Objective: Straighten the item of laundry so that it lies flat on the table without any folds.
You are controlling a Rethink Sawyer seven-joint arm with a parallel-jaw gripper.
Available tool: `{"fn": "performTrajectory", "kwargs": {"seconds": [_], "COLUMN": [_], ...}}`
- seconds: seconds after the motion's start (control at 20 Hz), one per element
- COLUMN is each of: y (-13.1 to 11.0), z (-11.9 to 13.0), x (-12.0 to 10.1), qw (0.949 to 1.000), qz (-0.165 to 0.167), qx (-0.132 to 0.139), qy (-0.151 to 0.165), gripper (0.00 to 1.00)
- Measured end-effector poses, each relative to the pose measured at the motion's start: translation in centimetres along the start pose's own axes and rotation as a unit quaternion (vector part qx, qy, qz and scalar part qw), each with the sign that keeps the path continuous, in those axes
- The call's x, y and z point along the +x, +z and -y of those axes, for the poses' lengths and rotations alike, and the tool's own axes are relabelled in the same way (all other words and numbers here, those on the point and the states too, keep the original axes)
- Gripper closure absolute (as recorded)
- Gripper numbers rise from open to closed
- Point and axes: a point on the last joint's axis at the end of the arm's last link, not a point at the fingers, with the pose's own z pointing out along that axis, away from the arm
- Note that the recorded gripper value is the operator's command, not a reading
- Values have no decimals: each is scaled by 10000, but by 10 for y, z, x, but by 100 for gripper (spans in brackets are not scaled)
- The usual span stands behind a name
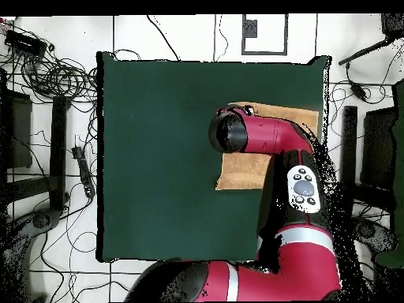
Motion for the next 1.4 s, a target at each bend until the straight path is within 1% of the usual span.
{"fn": "performTrajectory", "kwargs": {"seconds": [0.25,0.45,0.55,0.6,0.7,0.8,0.9,1.05,1.4], "y": [3,10,16,23,26,35,40,55,57], "z": [-1,0,2,4,6,9,9,3,5], "x": [2,8,13,20,24,33,38,52,44], "qw": [10000,9999,9998,9998,9998,9997,9997,9996,9997], "qz": [76,127,118,86,57,-20,-65,-185,-4], "qx": [40,89,121,156,177,216,216,168,218], "qy": [-35,-58,-70,-83,-90,-104,-109,-124,-140], "gripper": [0,0,0,0,0,0,0,0,0]}}
